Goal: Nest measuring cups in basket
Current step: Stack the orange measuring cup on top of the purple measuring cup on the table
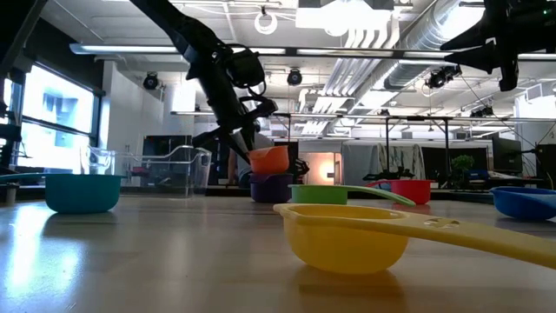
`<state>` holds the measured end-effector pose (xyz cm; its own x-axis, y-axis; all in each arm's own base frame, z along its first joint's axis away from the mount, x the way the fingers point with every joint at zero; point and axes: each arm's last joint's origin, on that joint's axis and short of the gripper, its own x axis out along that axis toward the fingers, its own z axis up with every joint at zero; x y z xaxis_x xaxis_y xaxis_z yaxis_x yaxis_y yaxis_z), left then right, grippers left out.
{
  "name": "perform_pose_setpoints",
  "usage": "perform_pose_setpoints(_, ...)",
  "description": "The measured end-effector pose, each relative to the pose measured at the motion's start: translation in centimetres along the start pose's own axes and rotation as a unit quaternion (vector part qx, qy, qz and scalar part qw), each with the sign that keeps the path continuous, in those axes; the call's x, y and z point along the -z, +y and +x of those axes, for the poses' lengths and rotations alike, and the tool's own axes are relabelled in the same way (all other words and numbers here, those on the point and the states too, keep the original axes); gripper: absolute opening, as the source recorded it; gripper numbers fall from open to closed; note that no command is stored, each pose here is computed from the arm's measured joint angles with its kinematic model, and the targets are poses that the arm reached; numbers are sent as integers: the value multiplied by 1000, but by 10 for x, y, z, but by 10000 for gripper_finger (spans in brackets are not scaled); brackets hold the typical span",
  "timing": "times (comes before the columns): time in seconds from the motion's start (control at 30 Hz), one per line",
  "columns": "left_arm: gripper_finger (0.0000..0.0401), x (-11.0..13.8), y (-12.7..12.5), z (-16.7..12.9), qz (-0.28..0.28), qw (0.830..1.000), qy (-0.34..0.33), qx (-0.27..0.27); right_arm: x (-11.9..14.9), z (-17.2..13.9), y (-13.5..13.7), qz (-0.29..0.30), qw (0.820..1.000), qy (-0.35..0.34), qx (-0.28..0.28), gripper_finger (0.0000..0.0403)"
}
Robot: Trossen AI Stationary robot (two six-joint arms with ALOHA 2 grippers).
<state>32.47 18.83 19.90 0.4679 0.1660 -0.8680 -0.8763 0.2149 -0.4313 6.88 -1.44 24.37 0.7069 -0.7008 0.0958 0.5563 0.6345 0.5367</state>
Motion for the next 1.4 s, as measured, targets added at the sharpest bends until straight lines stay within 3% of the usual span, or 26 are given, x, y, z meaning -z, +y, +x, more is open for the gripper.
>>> perform_pose_setpoints(0.73, 33, 2, -4, 0, 2, 1000, 14, 25, 0, 0, 0, -1, 1000, 3, -5, 101)
perform_pose_setpoints(1.4, 40, 1, -2, 0, -8, 1000, -1, 2, 1, 0, 1, -1, 1000, 10, -21, 101)
